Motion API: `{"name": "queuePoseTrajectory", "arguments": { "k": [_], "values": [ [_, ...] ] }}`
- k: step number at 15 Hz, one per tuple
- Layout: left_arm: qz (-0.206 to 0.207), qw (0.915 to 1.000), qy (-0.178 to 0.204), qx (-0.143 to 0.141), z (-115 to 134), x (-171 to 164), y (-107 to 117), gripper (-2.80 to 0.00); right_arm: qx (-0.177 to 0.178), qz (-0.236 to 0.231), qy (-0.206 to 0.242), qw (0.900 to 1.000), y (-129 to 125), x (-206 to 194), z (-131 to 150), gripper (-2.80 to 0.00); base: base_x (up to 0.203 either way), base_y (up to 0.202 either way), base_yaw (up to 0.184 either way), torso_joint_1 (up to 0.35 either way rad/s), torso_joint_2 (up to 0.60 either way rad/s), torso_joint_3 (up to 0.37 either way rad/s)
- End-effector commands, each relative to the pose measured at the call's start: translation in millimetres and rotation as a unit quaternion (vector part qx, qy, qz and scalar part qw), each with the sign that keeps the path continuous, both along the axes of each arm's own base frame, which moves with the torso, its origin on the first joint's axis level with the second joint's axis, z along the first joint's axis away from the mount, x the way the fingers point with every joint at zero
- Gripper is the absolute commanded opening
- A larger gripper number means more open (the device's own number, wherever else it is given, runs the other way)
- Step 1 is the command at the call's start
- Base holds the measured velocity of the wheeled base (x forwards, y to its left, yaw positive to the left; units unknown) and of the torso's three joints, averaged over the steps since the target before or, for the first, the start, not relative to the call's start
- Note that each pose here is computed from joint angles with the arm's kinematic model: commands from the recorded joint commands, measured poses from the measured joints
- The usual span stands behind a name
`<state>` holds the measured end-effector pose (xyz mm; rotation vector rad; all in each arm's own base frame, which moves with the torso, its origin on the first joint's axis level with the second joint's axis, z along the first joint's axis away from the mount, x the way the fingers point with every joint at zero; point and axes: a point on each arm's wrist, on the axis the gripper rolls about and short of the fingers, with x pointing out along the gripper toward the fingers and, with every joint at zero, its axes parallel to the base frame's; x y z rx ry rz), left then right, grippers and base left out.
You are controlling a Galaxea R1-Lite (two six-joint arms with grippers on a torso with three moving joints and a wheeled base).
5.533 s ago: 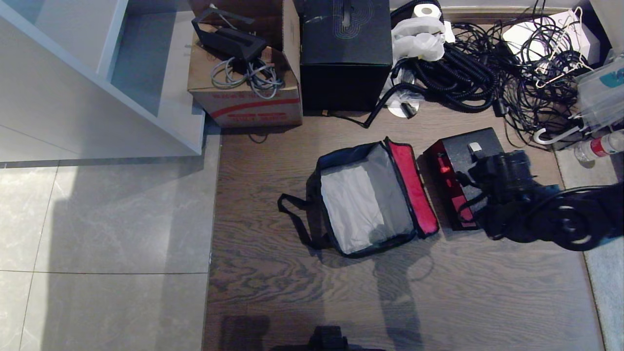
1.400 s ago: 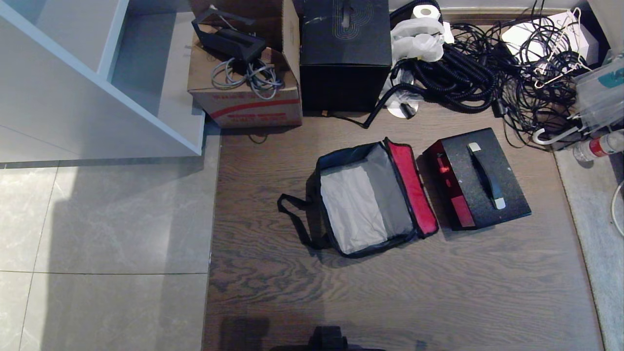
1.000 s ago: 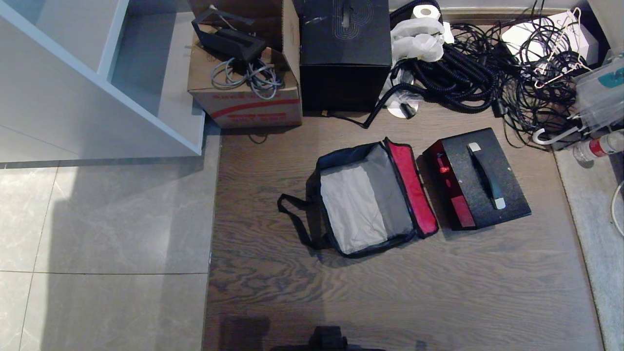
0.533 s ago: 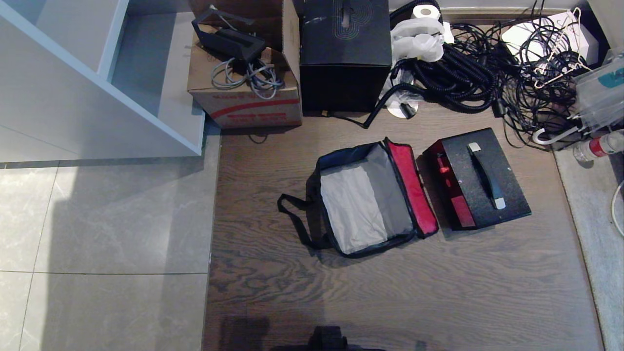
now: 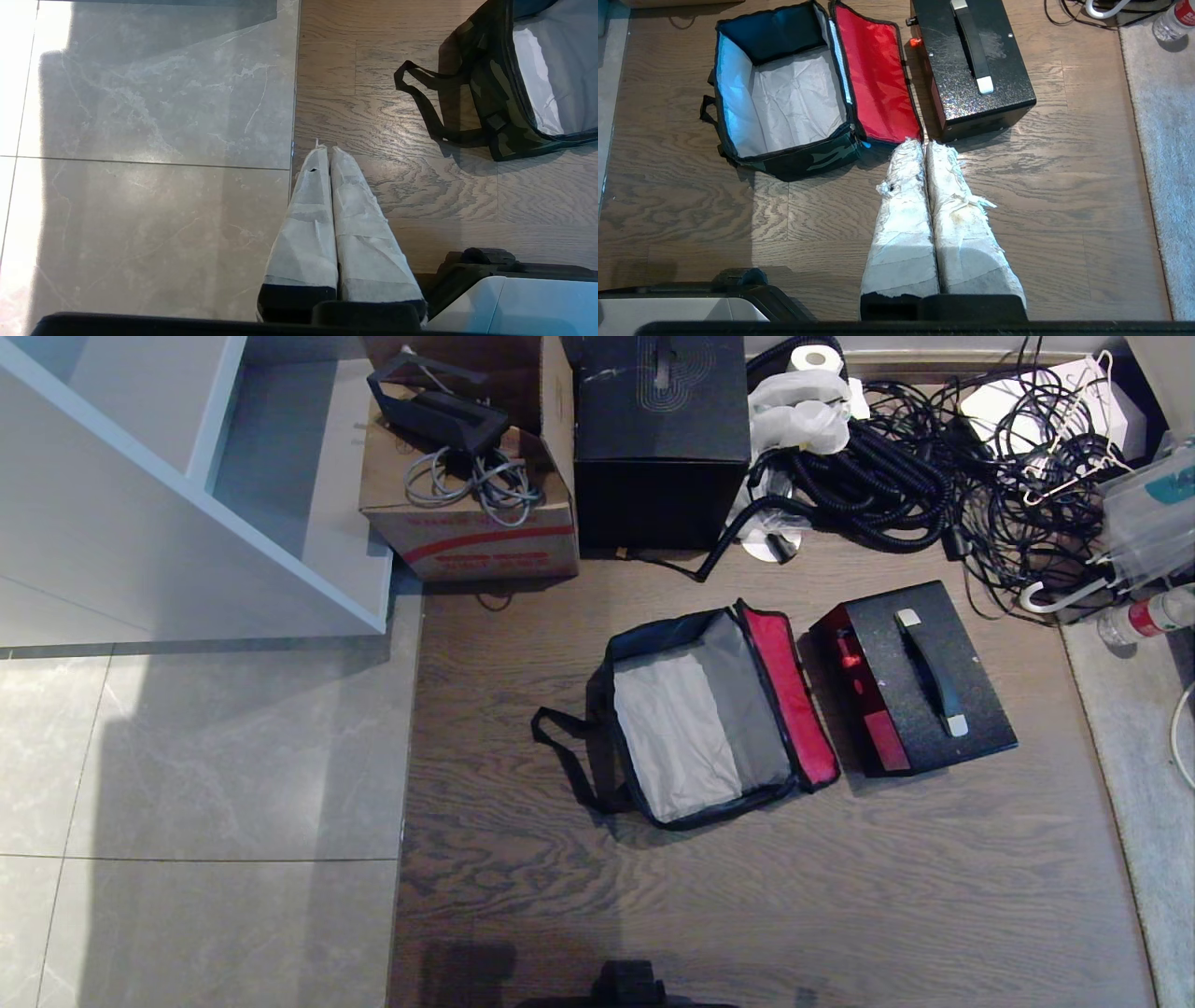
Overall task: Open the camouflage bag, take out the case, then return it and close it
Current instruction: Grip the handle again
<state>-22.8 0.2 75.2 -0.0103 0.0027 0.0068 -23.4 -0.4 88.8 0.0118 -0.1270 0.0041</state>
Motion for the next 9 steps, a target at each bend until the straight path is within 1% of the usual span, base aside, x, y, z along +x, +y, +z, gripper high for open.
{"name": "queuePoseTrajectory", "arguments": {
  "k": [1,9],
  "values": [
    [0.0,1.0,0.0,0.0,0.0,0.0,0.0,-2.8,0.0,0.0,0.021,1.0,0.0,3.5,-11.0,-2.8,0.0,0.0,0.0,0.0,0.0,0.0],
    [0.0,1.0,0.0,0.0,0.0,0.0,0.0,-2.8,0.0,0.0,0.021,1.0,0.0,3.5,-11.0,-2.8,0.0,0.0,0.0,0.0,0.0,0.0]
  ]
}}
